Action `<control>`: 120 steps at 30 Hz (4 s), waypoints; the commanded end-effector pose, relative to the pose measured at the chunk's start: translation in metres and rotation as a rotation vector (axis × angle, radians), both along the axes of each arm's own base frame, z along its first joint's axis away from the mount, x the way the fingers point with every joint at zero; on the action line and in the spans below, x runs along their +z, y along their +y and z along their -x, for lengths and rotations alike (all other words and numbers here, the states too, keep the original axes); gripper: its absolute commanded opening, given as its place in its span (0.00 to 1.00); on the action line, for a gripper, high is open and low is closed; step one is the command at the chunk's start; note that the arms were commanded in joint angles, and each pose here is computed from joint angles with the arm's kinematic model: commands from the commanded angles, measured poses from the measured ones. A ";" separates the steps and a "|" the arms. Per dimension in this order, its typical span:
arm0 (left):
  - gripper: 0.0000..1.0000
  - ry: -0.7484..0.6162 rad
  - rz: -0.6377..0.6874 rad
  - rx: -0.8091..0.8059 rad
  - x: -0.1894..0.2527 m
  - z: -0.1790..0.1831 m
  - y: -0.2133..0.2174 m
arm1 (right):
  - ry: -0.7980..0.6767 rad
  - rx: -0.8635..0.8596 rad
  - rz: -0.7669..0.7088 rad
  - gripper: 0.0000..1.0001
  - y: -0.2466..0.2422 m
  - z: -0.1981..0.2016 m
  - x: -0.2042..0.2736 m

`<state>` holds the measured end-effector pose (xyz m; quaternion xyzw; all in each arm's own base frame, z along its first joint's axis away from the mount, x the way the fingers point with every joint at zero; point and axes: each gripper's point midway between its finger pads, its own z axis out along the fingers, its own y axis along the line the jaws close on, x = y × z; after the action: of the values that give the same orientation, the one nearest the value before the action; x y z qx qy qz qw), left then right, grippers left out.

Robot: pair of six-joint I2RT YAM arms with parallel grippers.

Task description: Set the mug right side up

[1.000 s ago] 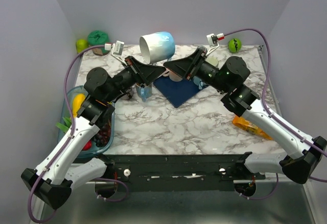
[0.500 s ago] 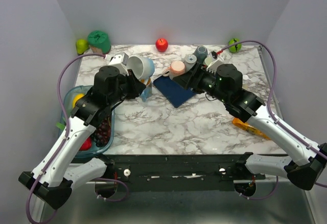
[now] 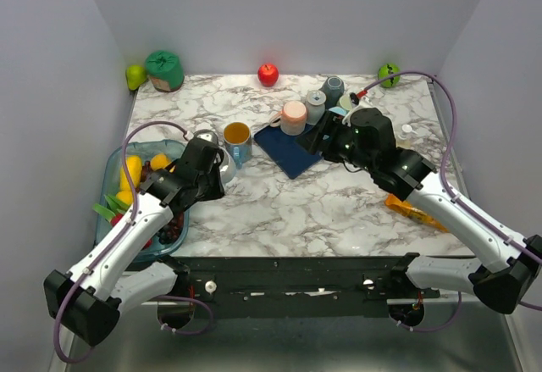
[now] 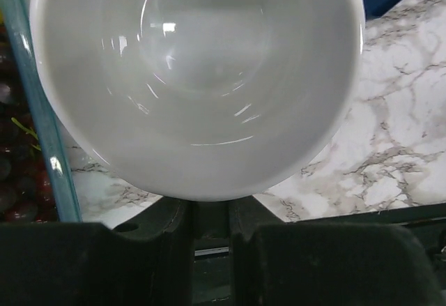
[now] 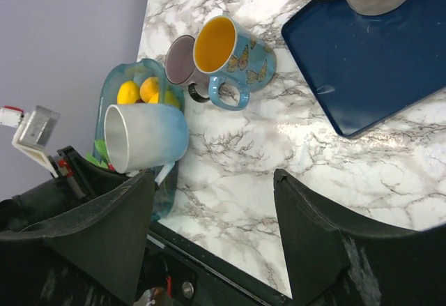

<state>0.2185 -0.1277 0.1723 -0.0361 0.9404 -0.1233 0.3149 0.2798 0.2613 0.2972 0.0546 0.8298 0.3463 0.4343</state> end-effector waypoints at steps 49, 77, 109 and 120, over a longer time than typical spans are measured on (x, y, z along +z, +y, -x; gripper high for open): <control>0.65 0.139 -0.096 0.219 -0.102 -0.033 0.029 | 0.228 -0.210 0.341 0.87 -0.052 -0.043 -0.111; 0.93 -0.309 0.343 -0.112 0.109 -0.053 -0.044 | 0.185 -0.282 0.754 0.84 -0.100 -0.177 -0.180; 0.99 -0.351 0.361 -0.140 0.118 -0.056 -0.049 | 0.326 -0.330 0.817 0.01 -0.116 -0.198 -0.228; 0.99 -0.343 0.379 -0.160 0.114 -0.056 -0.054 | 0.172 -0.247 0.617 0.01 -0.091 -0.190 -0.165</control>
<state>0.2749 -0.1752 0.2862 -0.0086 0.8386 -0.3076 0.4495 0.4649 0.1523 0.0727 0.0528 0.9384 -0.0657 0.3352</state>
